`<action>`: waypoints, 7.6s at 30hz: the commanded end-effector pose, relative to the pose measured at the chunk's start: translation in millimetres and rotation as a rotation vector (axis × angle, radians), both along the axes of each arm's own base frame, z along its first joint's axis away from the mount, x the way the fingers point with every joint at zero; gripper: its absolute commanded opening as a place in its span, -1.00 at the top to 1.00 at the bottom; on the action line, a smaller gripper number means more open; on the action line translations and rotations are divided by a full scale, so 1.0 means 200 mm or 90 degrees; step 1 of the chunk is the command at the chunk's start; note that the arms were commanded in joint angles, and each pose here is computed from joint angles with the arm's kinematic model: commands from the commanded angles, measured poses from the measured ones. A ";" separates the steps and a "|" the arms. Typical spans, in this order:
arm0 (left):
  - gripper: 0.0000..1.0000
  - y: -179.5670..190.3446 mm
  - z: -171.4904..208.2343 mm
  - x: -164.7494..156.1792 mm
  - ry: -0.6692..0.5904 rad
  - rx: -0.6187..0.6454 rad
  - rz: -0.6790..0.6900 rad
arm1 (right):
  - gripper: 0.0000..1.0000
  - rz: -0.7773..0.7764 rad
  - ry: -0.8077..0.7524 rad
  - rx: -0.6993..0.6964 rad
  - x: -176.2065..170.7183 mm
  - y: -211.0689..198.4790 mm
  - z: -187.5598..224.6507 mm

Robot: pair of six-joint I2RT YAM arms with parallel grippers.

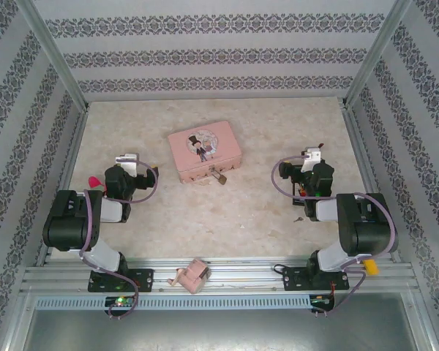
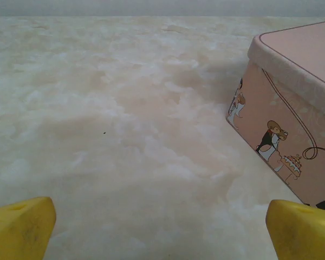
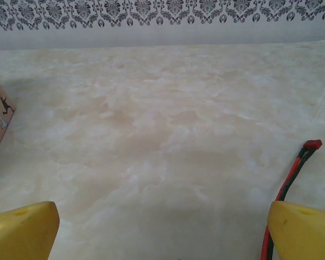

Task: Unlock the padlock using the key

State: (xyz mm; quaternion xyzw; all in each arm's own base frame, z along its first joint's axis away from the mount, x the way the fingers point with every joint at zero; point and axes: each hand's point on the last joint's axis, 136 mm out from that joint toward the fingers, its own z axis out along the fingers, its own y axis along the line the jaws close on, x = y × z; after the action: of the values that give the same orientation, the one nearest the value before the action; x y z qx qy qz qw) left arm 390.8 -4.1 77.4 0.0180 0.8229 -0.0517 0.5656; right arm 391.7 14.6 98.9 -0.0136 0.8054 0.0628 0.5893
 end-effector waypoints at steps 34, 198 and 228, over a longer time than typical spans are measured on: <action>-0.99 0.01 0.07 0.04 -0.030 0.000 -0.004 | -0.96 0.007 -0.019 -0.006 0.03 0.00 0.05; -0.99 -0.89 0.69 -0.26 0.117 -0.366 -0.126 | 1.00 0.040 0.414 0.372 -0.30 0.91 0.28; 0.06 -1.55 0.60 -0.25 0.201 -0.424 -0.329 | 1.00 0.149 0.380 0.426 -0.28 1.14 0.39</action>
State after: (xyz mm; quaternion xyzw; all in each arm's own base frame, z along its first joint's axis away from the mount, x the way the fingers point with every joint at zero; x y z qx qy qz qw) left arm 338.6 -299.2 174.4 0.0193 0.8305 -0.4238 0.3610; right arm 337.8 235.7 175.5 0.1110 0.8720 0.3734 0.2963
